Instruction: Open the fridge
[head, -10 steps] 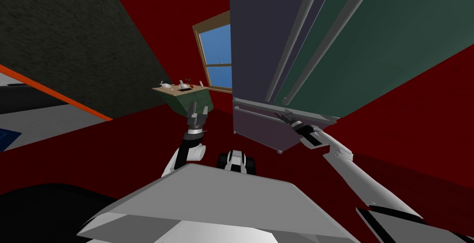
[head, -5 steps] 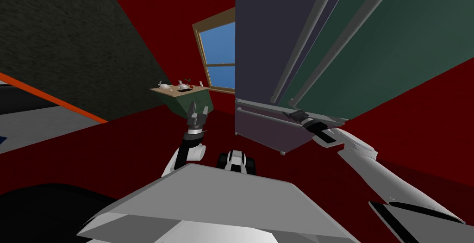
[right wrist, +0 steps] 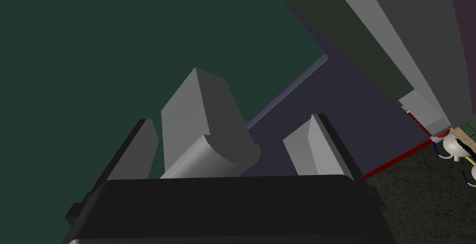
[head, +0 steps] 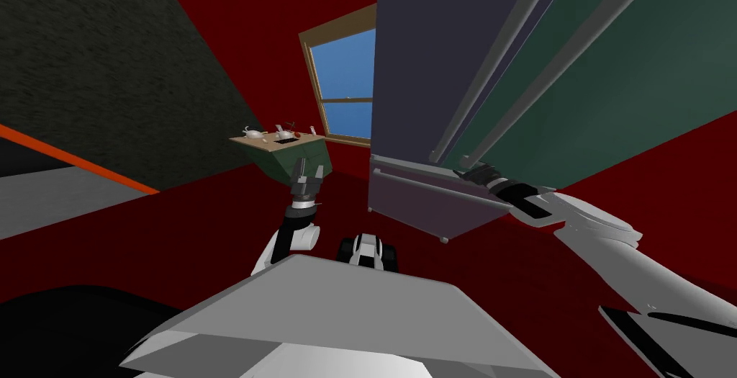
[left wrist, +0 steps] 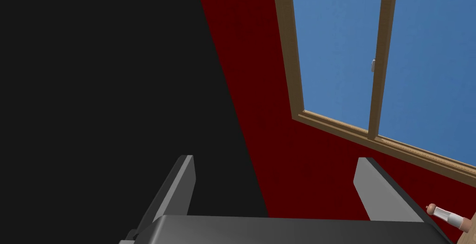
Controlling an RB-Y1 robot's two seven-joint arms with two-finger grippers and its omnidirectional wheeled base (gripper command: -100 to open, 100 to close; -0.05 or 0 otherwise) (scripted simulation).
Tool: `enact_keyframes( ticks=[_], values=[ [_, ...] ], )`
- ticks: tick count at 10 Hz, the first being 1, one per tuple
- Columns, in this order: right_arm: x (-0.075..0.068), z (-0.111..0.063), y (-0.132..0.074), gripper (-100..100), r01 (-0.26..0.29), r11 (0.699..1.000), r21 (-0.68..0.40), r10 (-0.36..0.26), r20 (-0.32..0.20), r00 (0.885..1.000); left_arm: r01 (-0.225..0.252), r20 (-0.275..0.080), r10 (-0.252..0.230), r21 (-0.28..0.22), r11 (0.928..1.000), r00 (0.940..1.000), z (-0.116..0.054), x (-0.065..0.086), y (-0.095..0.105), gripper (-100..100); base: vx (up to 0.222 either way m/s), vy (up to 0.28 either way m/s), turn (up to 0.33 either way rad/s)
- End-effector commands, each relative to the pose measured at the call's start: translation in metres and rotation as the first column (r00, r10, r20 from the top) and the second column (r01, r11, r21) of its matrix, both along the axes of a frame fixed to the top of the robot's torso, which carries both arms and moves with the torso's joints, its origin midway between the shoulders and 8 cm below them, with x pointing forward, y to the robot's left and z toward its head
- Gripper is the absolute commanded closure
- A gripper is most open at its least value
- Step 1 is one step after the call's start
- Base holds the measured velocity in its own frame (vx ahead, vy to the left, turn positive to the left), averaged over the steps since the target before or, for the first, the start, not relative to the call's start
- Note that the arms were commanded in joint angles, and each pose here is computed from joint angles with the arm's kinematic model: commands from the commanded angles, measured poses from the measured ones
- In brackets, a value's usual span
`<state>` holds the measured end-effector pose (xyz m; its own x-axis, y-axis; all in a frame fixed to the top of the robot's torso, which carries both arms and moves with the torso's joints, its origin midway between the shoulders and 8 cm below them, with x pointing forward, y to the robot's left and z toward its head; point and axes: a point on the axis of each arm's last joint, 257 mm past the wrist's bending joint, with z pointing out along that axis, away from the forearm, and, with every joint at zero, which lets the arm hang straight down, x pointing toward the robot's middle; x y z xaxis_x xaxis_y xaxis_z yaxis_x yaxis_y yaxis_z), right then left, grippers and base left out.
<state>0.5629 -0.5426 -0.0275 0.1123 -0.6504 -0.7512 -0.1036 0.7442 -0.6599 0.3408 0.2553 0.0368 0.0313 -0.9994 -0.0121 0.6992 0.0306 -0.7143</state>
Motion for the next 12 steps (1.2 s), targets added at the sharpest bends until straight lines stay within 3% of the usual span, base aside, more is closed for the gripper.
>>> enact_keyframes(
  ticks=[1,2,3,6,8,11,12],
  values=[
    [0.0,0.001,-0.002,-100,0.004,1.0,-0.005,-0.004,0.001,1.0,0.0,0.0,0.0,0.0,1.0,1.0,0.0,0.0,0.0,0,0.004,0.006,-0.008],
    [0.0,0.001,-0.002,100,0.004,1.0,-0.005,-0.004,0.001,1.0,0.0,0.0,0.0,0.0,1.0,1.0,0.0,0.0,0.0,0,0.006,-0.005,-0.018],
    [-0.001,0.005,0.022,100,-0.066,0.998,-0.007,0.066,0.006,0.998,0.0,0.0,0.0,0.0,1.0,1.0,0.0,0.0,0.0,0,-0.084,-0.139,-0.029],
    [-0.002,0.006,0.035,100,-0.104,0.995,-0.008,0.104,0.006,0.995,0.0,0.0,0.0,0.0,1.0,1.0,0.0,0.0,0.0,0,-0.138,-0.149,0.035],
    [-0.005,0.006,0.061,100,-0.179,0.984,-0.009,0.179,0.005,0.984,0.0,0.0,0.0,0.0,1.0,1.0,0.0,0.0,0.0,0,-0.136,-0.114,-0.001],
    [-0.013,0.007,0.099,100,-0.29,0.957,-0.009,0.29,0.002,0.957,0.0,0.0,0.0,0.0,1.0,1.0,0.0,0.0,0.0,0,-0.182,-0.189,0.023],
    [-0.013,0.007,0.099,100,-0.29,0.957,-0.009,0.29,0.002,0.957,0.0,0.0,0.0,0.0,1.0,1.0,0.0,0.0,0.0,0,-0.114,-0.114,-0.01]
  ],
)
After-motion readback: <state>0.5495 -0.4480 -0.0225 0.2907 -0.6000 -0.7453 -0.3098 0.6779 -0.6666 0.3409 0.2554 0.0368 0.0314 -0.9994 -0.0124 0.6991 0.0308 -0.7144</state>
